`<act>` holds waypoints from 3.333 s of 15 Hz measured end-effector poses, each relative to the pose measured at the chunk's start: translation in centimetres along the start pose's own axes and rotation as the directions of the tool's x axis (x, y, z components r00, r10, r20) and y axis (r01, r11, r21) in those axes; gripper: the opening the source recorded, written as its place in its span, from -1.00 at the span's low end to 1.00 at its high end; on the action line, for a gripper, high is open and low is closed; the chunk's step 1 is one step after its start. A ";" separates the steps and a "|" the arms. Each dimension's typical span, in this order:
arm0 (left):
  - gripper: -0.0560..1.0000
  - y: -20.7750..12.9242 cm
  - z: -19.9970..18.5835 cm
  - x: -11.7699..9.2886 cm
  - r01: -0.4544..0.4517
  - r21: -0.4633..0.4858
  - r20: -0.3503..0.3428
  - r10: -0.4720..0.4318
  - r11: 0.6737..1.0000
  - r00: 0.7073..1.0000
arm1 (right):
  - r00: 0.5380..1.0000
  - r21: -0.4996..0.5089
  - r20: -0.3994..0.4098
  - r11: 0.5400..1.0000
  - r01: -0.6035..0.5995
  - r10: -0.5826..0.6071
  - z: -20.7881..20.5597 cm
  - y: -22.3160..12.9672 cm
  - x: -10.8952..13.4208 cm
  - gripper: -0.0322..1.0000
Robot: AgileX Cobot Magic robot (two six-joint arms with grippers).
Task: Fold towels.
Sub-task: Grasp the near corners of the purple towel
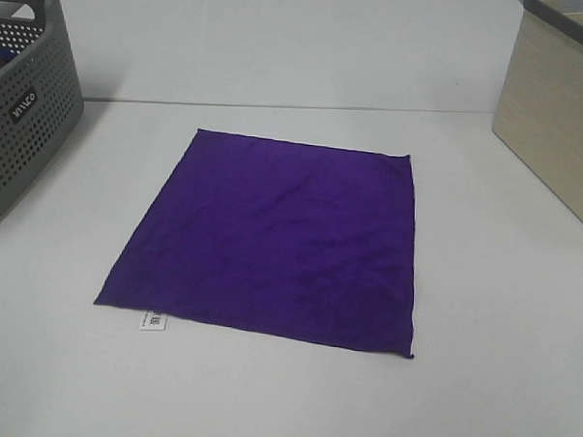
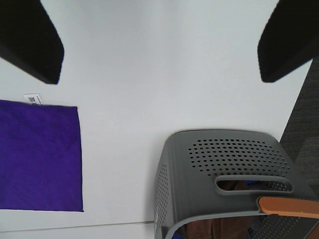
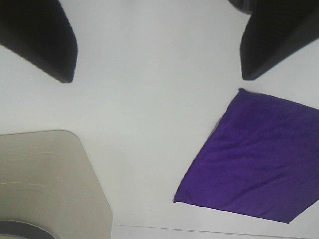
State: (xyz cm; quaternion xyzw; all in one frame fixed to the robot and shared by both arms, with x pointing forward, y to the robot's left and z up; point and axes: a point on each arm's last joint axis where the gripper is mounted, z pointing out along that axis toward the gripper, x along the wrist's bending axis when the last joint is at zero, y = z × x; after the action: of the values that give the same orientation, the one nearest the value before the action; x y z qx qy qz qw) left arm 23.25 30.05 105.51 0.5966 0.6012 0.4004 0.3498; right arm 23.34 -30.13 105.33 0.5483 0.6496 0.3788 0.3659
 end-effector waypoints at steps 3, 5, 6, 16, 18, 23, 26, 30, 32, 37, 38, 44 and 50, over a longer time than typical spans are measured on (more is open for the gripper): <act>0.98 2.2 0.1 -0.1 -0.054 0.135 0.038 0.049 0.989 0.998 | 1.000 0.051 -0.001 0.999 -0.019 0.019 -0.3 1.8 -0.1 0.71; 0.98 7.3 3.4 0.6 -0.081 0.388 0.050 0.067 0.918 0.996 | 0.998 0.251 0.032 0.966 -0.056 0.049 1.5 6.4 -0.6 0.71; 0.98 8.6 4.5 0.6 -0.085 0.422 0.057 0.067 0.903 0.996 | 0.996 0.370 0.074 0.926 -0.076 0.052 3.5 8.8 -1.0 0.71; 0.98 10.9 27.8 -4.6 -0.353 0.745 0.521 -0.162 0.566 0.838 | 0.978 0.648 0.046 0.739 -0.185 0.204 19.4 15.7 -4.8 0.49; 0.98 8.8 30.6 -4.8 -0.370 0.764 0.524 -0.174 0.528 0.834 | 0.896 0.611 0.005 0.708 -0.354 0.443 18.9 14.4 -7.9 0.49; 0.98 5.2 35.0 -5.2 -0.397 0.761 0.542 -0.168 0.513 0.823 | 0.775 0.691 -0.067 0.589 -0.419 0.629 21.0 6.9 -6.5 0.50; 0.98 3.9 36.6 -5.3 -0.394 0.751 0.545 -0.161 0.529 0.823 | 0.757 0.672 -0.016 0.568 -0.475 0.653 21.3 6.1 -6.5 0.51; 0.98 1.1 38.9 -6.0 -0.389 0.779 0.549 -0.234 0.493 0.803 | 0.769 0.717 -0.036 0.552 -0.425 0.639 21.3 5.4 -6.3 0.89; 0.98 0.5 39.6 -6.3 -0.378 0.781 0.551 -0.265 0.497 0.791 | 0.740 0.756 -0.071 0.520 -0.398 0.669 23.0 3.8 -6.4 0.91; 0.98 0.0 40.5 -7.1 -0.316 0.790 0.537 -0.345 0.525 0.770 | 0.716 0.774 -0.104 0.508 -0.377 0.690 26.5 0.7 -6.8 0.92; 0.98 -0.1 40.6 -7.3 -0.306 0.797 0.533 -0.368 0.521 0.762 | 0.716 0.781 -0.092 0.497 -0.379 0.691 26.8 -0.3 -6.7 0.92; 0.97 -0.6 40.3 -11.5 -0.344 0.791 0.557 -0.364 0.505 0.747 | 0.749 0.812 -0.045 0.461 -0.358 0.661 28.3 -4.3 -5.2 0.92; 0.97 -0.7 40.3 -12.1 -0.327 0.805 0.535 -0.369 0.495 0.760 | 0.708 0.876 -0.023 0.356 -0.325 0.705 31.3 -6.2 -0.5 0.90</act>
State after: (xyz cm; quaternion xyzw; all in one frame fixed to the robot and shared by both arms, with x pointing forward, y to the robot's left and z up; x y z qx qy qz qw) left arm 59.71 20.55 86.69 0.7789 0.5642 -0.1960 0.1912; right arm 48.64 -28.44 85.91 0.7409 0.5924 0.2289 -0.2185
